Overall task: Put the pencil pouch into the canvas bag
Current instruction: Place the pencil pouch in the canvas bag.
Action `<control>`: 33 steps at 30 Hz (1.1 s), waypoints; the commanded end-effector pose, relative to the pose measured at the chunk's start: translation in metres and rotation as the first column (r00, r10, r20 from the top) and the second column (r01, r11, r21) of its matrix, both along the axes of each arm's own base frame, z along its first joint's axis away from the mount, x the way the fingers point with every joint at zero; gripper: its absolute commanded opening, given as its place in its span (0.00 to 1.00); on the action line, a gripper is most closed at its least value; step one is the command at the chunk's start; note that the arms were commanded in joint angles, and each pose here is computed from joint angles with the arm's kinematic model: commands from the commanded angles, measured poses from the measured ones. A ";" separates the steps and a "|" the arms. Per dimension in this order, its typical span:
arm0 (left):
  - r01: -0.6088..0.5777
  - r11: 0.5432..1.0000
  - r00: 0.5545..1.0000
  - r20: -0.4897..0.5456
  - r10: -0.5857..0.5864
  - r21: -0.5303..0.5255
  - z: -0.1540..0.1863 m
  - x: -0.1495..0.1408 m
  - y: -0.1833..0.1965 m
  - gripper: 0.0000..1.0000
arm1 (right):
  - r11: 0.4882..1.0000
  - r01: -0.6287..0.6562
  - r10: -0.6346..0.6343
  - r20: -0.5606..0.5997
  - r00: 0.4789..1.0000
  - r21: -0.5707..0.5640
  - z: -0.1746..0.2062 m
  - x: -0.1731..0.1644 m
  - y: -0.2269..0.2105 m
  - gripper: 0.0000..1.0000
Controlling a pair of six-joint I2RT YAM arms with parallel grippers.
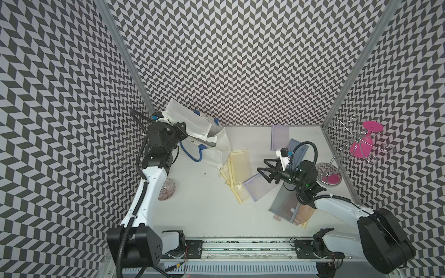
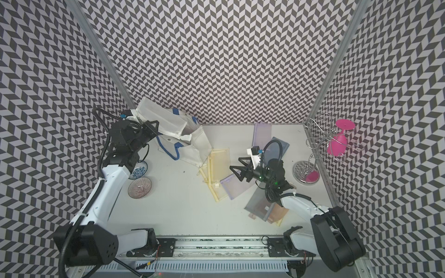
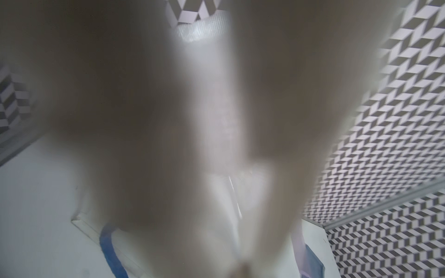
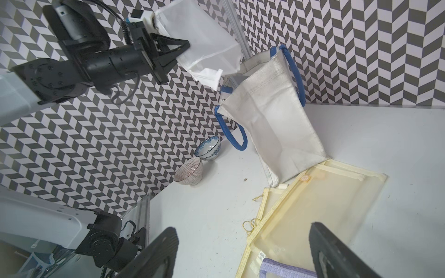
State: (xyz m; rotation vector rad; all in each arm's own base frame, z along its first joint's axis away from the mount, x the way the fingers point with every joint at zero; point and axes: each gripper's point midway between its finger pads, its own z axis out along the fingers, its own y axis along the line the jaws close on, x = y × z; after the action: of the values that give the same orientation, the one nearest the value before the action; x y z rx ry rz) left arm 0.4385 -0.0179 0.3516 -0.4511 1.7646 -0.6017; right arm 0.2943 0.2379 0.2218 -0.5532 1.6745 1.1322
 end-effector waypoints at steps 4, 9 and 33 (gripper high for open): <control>-0.064 0.998 0.998 -0.026 0.064 -0.019 -0.014 0.033 0.012 0.00 | 1.000 0.016 -0.017 0.056 0.998 0.010 0.012 -0.002 -0.002 0.86; -0.041 0.999 0.995 -0.086 0.042 0.011 -0.044 0.049 -0.002 0.00 | 0.999 0.031 -0.031 0.068 0.997 0.010 0.015 -0.002 -0.004 0.85; -0.004 0.990 0.979 -0.200 0.032 0.140 -0.061 0.048 -0.021 0.67 | 0.998 0.057 -0.058 0.098 0.993 0.019 0.021 -0.005 -0.010 0.84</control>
State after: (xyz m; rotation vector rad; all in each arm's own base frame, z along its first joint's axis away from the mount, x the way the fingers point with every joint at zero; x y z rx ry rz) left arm 0.4993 -0.0434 0.2546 -0.4638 2.0454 -0.4696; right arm 0.2928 0.2291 0.2349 -0.5247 1.6333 1.0756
